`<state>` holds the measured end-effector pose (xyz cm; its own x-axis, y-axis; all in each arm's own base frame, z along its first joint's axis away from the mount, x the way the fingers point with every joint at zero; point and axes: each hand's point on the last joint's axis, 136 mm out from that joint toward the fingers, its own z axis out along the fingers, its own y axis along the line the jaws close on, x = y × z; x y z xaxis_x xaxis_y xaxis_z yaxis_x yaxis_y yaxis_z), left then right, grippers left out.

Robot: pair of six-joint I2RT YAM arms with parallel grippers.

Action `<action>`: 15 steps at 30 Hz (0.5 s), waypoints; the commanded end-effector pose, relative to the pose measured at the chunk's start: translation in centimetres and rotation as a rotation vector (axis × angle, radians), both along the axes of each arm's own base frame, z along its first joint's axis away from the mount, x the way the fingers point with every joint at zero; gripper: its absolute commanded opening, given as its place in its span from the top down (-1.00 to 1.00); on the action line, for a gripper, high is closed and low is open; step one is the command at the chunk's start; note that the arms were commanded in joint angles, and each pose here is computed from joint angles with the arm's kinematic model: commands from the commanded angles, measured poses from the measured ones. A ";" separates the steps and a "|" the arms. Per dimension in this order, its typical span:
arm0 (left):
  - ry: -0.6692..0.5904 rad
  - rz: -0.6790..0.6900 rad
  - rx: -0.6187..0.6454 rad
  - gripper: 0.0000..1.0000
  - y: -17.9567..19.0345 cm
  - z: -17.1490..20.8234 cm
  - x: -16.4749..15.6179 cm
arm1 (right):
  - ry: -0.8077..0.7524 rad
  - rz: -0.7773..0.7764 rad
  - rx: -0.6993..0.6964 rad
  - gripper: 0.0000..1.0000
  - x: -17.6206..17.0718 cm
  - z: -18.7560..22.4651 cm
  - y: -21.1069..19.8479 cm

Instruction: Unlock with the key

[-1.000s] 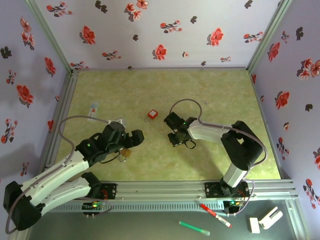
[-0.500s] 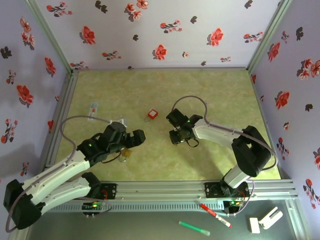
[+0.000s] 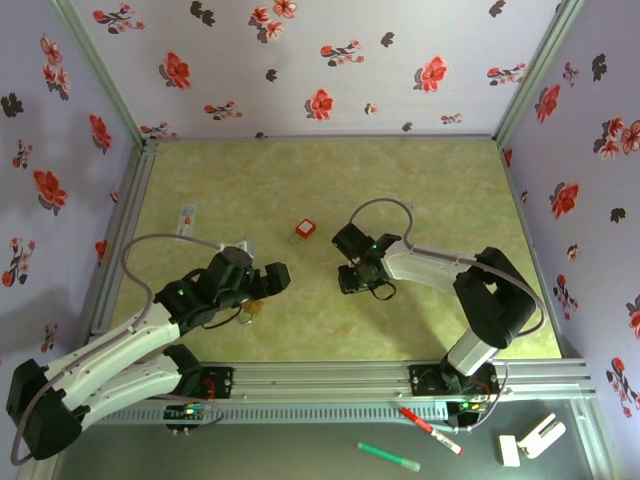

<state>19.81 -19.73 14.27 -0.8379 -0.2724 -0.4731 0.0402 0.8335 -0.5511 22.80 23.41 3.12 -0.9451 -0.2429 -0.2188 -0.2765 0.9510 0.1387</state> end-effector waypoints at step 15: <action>-0.006 0.018 -0.001 -0.89 0.4 -0.4 -0.2 | -0.018 0.120 -0.142 0.31 1.9 -0.6 0.1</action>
